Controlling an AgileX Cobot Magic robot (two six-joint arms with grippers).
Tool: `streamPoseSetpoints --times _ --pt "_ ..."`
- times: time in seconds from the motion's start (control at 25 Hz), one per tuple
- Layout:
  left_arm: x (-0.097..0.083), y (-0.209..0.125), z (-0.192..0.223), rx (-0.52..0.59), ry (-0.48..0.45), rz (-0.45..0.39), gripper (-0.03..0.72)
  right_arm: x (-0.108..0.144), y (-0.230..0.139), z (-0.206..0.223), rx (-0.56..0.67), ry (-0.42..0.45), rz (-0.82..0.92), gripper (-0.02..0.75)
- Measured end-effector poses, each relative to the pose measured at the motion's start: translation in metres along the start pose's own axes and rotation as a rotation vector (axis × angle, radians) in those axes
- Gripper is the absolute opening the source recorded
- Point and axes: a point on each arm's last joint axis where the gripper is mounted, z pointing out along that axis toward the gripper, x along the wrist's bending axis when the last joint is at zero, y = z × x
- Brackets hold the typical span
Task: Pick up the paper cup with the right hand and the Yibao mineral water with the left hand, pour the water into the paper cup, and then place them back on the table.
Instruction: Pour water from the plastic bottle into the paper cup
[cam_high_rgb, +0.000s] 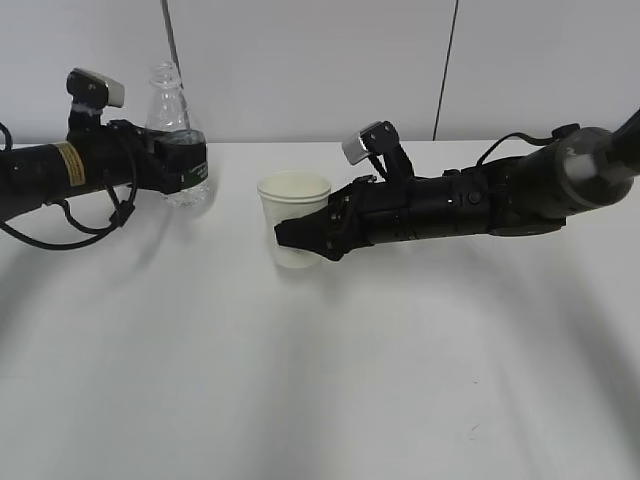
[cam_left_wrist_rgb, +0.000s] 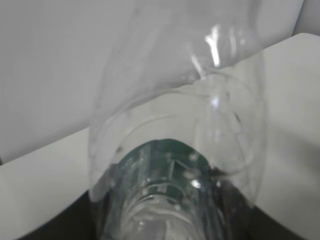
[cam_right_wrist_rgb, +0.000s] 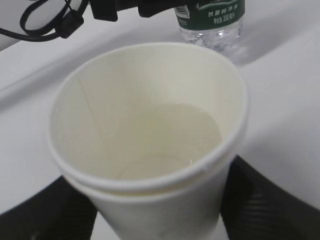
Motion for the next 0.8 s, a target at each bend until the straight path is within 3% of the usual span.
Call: streamPoseSetpoints --times 0.36,0.8 --pt "-0.002 -0.022 -0.009 -0.017 0.023 -0.058 0.313 -0.001 0.002 0.000 -0.018 -0.011 0.011 0.529" --pt "-0.004 -0.034 -0.008 -0.002 0.015 -0.066 0.313 -0.006 0.005 0.000 -0.059 -0.070 0.024 0.528"
